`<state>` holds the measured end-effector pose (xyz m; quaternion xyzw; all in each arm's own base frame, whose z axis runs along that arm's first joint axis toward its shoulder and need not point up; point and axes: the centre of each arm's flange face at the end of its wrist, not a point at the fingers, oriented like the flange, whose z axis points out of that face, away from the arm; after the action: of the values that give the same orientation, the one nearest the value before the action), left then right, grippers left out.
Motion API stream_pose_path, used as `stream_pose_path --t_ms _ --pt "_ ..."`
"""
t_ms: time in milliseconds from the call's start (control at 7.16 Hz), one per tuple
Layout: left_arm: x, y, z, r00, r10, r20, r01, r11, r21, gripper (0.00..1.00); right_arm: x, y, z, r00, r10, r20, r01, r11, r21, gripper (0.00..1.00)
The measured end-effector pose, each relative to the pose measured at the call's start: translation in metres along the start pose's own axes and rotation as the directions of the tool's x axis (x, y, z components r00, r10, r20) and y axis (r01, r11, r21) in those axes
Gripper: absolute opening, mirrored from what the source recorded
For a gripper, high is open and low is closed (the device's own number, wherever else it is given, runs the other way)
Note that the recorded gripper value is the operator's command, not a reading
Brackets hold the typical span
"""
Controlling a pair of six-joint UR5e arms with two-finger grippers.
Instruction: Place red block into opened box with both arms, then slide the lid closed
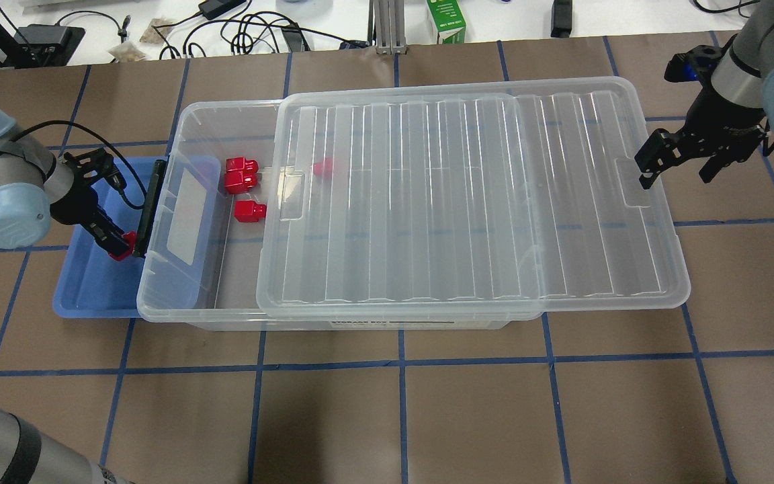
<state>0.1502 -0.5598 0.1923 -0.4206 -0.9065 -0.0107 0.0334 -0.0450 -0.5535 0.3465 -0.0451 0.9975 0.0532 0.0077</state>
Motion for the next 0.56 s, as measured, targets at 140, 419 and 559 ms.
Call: stream_pose_path --t_ms 140,419,559 --pt "0.0001 0.0000 0.0005 1.000 -0.002 -0.001 0.002 1.000 0.000 0.67 0.0026 0.0005 0.0002 1.000 -0.001 -0.005 0.001 1.000 -0.003 1.00" --pt "0.0003 0.0001 0.0014 1.000 -0.012 -0.003 0.012 1.000 -0.001 0.81 0.0064 0.0016 -0.0004 1.000 -0.004 -0.020 0.004 1.000 -0.008 1.00" --pt "0.0002 0.0001 0.0015 1.000 -0.014 -0.004 0.014 1.000 -0.002 0.81 0.0068 0.0018 -0.0008 1.000 -0.005 -0.023 0.004 1.000 -0.009 1.00"
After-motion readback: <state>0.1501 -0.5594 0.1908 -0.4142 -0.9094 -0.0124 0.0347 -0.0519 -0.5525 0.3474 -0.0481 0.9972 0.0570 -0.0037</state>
